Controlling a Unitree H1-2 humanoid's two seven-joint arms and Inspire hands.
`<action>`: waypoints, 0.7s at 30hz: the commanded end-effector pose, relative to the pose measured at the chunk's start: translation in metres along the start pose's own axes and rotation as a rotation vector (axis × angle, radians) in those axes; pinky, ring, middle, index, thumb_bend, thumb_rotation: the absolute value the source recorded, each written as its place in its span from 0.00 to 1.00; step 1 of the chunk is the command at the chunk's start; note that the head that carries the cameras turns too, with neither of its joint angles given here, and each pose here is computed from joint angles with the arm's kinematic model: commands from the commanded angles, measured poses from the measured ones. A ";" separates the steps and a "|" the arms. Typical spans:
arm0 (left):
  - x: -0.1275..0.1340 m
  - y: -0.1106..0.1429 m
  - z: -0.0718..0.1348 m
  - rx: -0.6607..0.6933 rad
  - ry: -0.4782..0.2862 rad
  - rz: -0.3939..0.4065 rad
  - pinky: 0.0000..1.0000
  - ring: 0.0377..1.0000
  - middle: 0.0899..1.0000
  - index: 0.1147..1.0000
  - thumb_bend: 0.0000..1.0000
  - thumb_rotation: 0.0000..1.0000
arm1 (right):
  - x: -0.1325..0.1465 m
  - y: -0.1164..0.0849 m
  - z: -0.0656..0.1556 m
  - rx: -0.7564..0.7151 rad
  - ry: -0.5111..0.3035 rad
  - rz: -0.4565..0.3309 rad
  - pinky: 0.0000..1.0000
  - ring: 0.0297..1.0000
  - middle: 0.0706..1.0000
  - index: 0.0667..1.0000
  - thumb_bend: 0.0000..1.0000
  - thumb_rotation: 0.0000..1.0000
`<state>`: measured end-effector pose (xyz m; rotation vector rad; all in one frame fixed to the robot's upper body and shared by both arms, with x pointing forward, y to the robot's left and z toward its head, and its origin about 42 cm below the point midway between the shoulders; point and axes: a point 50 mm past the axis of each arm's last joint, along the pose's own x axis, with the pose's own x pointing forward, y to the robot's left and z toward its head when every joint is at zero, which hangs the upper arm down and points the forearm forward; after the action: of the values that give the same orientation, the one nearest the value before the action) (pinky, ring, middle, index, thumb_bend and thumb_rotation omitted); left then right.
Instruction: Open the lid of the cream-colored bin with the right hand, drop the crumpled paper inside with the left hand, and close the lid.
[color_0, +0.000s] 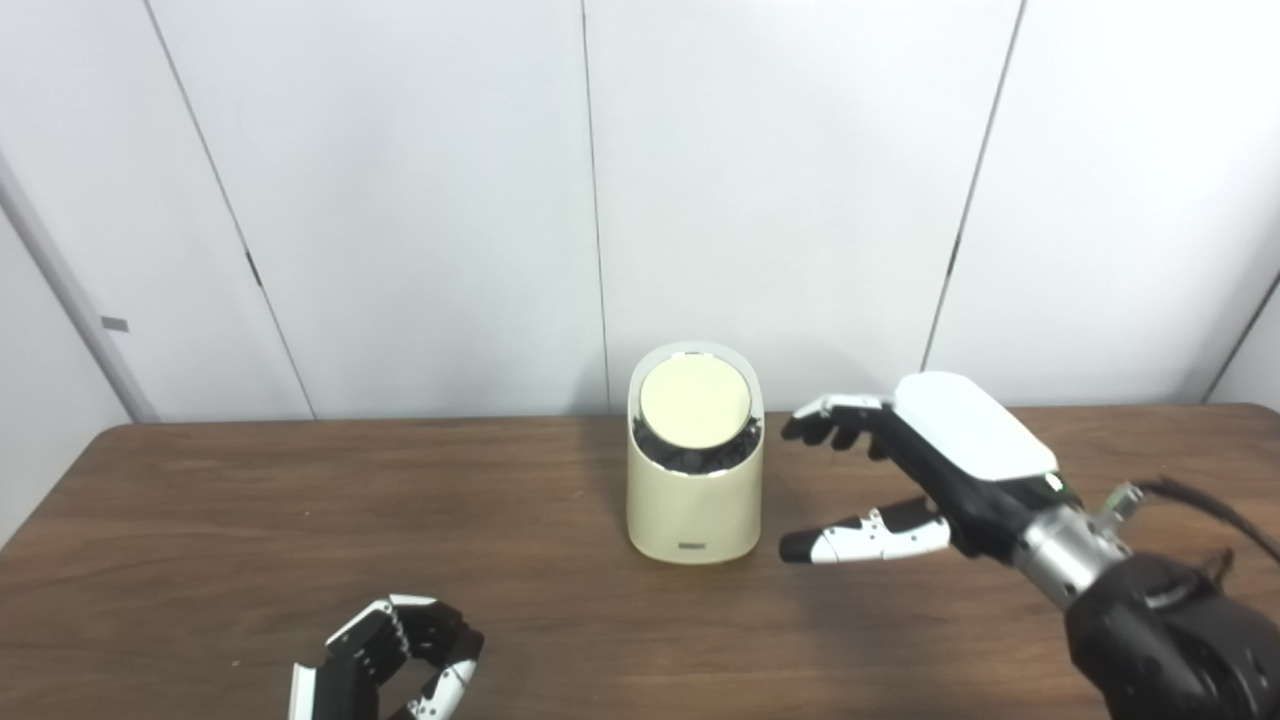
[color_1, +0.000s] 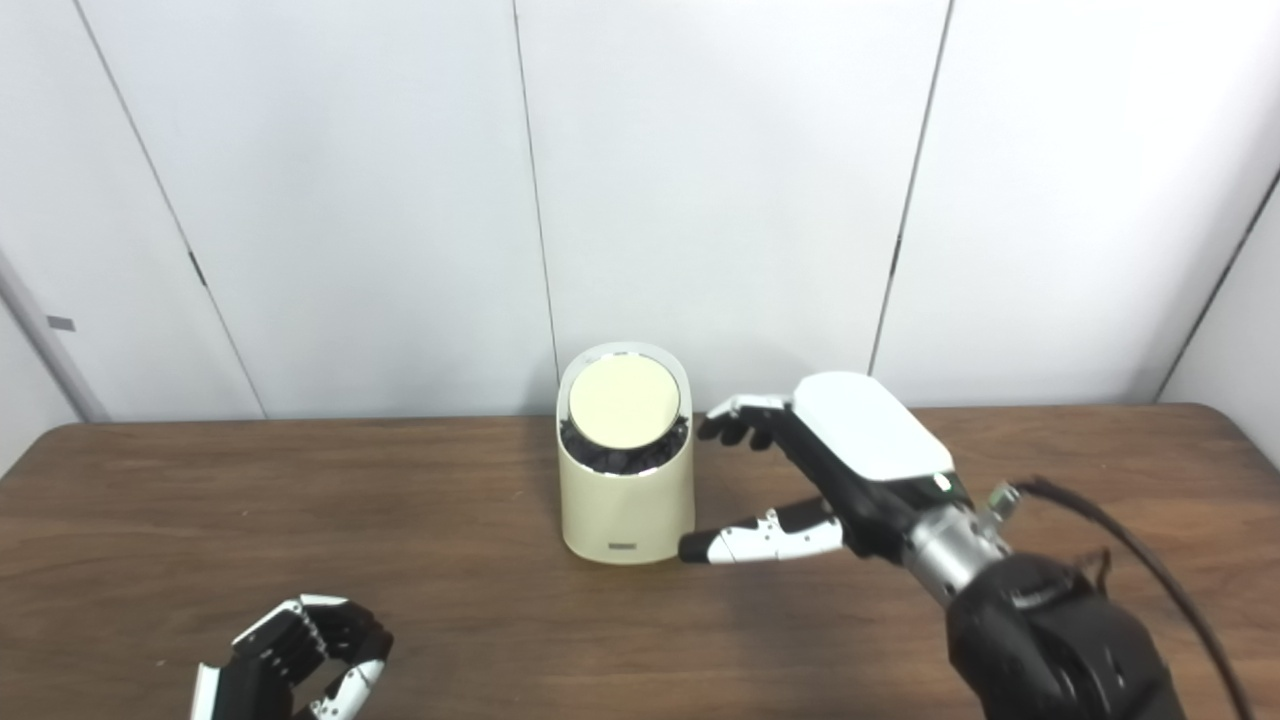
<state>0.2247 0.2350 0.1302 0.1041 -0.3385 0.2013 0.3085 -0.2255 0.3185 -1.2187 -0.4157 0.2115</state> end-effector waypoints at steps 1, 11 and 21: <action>0.004 0.002 0.009 -0.007 -0.062 -0.001 0.39 0.44 0.45 0.42 0.48 0.06 | -0.008 -0.015 0.005 0.000 -0.050 -0.160 0.55 0.67 0.70 0.70 0.75 0.73; 0.003 0.007 0.010 0.020 -0.069 0.001 0.39 0.44 0.45 0.42 0.48 0.06 | -0.061 0.030 -0.029 0.248 0.004 -0.321 0.62 0.73 0.74 0.72 0.28 0.73; -0.001 0.011 0.012 0.030 -0.063 0.010 0.40 0.44 0.45 0.42 0.48 0.06 | -0.111 0.103 -0.049 0.486 0.093 -0.473 0.59 0.69 0.69 0.67 0.16 0.77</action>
<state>0.2209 0.2435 0.1309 0.1276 -0.3377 0.2128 0.2370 -0.2768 0.1775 -0.6606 -0.4201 -0.1191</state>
